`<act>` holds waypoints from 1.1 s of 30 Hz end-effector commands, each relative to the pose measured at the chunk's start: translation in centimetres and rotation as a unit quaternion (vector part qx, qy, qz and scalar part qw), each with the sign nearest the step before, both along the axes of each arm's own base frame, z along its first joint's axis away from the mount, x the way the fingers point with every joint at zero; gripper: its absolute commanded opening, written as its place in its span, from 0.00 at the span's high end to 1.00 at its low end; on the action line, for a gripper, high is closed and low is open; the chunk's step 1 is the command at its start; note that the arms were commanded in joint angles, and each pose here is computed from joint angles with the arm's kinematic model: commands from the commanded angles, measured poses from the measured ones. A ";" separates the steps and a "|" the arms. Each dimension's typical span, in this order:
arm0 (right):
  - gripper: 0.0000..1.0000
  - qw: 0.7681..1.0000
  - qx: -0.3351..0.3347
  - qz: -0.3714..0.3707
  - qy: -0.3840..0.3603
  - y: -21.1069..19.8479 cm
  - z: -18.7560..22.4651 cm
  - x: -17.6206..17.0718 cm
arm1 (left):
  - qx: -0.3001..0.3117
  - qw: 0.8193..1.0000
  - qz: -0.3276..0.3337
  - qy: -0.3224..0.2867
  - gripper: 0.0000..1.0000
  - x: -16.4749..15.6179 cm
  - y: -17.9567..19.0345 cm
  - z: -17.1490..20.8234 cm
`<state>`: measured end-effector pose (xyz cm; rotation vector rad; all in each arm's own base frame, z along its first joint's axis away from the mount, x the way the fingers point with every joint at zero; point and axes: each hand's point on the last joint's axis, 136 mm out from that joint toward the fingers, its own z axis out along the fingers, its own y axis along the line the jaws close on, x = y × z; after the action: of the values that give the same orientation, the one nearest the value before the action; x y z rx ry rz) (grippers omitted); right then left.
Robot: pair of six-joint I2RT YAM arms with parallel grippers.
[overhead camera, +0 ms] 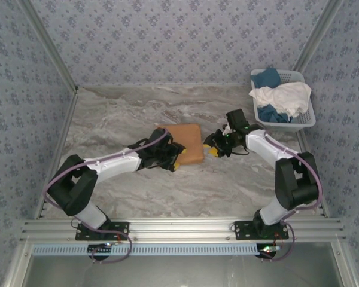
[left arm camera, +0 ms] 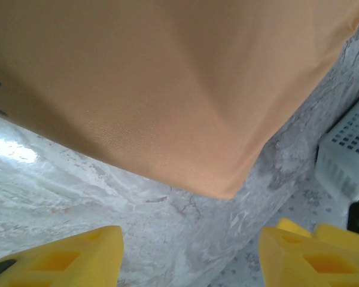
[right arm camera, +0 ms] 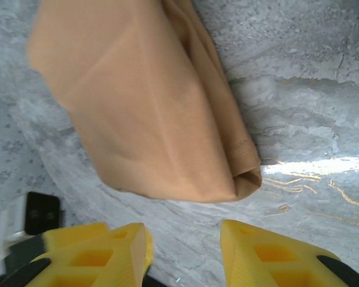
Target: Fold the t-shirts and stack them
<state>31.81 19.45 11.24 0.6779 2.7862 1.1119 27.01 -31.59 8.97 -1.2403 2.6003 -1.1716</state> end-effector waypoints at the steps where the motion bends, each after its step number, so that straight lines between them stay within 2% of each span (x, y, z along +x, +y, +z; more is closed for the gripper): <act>1: 0.60 1.000 0.019 0.001 -0.002 -0.4 1.6 -0.8 | -0.056 0.970 0.203 0.120 0.39 0.5 -0.1 -2.1; 7: 0.60 0.999 0.031 -0.007 -0.011 -1.8 3.3 -1.2 | -0.064 0.960 0.245 0.122 0.38 1.4 -2.2 -3.9; 11: 0.60 0.999 0.036 -0.009 -0.014 -2.5 3.9 -1.5 | -0.071 0.951 0.281 0.105 0.45 3.0 -2.3 -4.8; 14: 0.60 0.999 0.037 -0.011 -0.014 -3.0 4.1 -1.7 | -0.070 0.942 0.316 0.090 0.57 4.1 -1.8 -5.3; 17: 0.60 0.999 0.043 -0.015 -0.016 -3.3 4.4 -1.9 | -0.081 0.935 0.337 0.081 0.81 5.5 -1.7 -5.8; 20: 0.61 0.998 0.057 -0.008 -0.030 -3.0 5.2 -1.8 | -0.076 0.931 0.348 0.075 0.91 6.9 -0.6 -6.6; 22: 0.61 0.996 0.071 0.000 -0.053 -2.6 6.3 -1.4 | -0.062 0.933 0.350 0.058 0.94 8.4 1.5 -6.9; 26: 0.60 0.991 0.084 0.007 -0.104 -2.3 8.9 -1.2 | -0.023 0.950 0.308 0.043 0.96 11.1 6.6 -7.0; 30: 0.60 0.990 0.090 0.008 -0.112 -2.3 9.5 -1.2 | 0.034 0.970 0.238 0.024 0.97 12.9 12.8 -6.2; 33: 0.60 0.989 0.089 0.008 -0.117 -2.3 9.6 -1.1 | 0.061 0.977 0.206 0.017 0.98 14.3 18.0 -6.0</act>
<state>30.76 17.00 20.16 0.5466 2.5432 1.3333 42.86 -16.08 3.34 -1.8186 2.0023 -1.0006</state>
